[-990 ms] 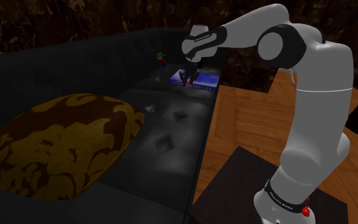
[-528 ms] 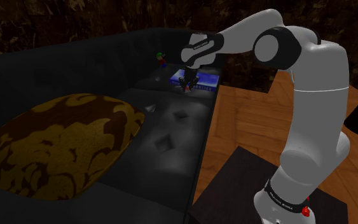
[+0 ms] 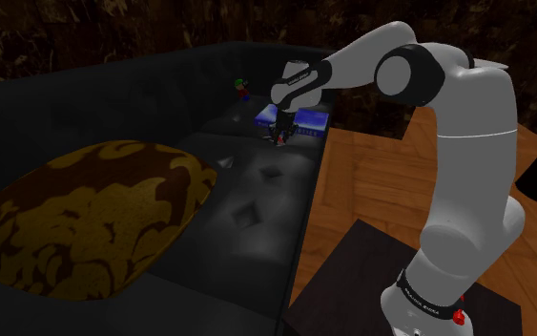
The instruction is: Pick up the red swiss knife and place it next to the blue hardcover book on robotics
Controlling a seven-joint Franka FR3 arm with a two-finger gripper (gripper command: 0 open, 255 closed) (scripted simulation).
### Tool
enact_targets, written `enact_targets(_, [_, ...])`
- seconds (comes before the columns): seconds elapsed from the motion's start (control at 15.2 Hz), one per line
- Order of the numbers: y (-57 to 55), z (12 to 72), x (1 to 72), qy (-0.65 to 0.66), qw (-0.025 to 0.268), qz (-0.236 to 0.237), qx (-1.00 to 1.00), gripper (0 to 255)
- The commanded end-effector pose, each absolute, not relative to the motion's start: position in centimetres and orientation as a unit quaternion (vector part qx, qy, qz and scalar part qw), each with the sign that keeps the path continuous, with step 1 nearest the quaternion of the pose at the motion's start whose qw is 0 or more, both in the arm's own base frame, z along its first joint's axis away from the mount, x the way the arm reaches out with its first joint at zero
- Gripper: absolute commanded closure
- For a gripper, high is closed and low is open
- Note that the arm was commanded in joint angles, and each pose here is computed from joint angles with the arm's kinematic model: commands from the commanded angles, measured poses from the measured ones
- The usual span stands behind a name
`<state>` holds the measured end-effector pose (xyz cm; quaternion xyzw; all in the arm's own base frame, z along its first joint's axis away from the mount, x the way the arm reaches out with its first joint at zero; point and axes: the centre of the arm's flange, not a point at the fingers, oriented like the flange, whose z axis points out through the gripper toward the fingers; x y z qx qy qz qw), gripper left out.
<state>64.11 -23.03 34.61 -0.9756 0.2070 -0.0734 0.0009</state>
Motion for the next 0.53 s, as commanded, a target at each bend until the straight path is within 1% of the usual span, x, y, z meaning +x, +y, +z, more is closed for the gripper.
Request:
enact_targets(0.0, [-23.01, 34.50, 64.15, 0.207, 0.001, -0.074, -0.976, 255])
enact_targets(0.26, [-23.01, 34.50, 64.15, 0.207, 0.001, -0.074, -0.976, 255])
enact_targets(0.33, [-23.01, 34.50, 64.15, 0.207, 0.001, -0.074, -0.976, 0])
enact_targets(0.46, [-23.01, 34.50, 64.15, 0.207, 0.001, -0.074, -0.976, 0])
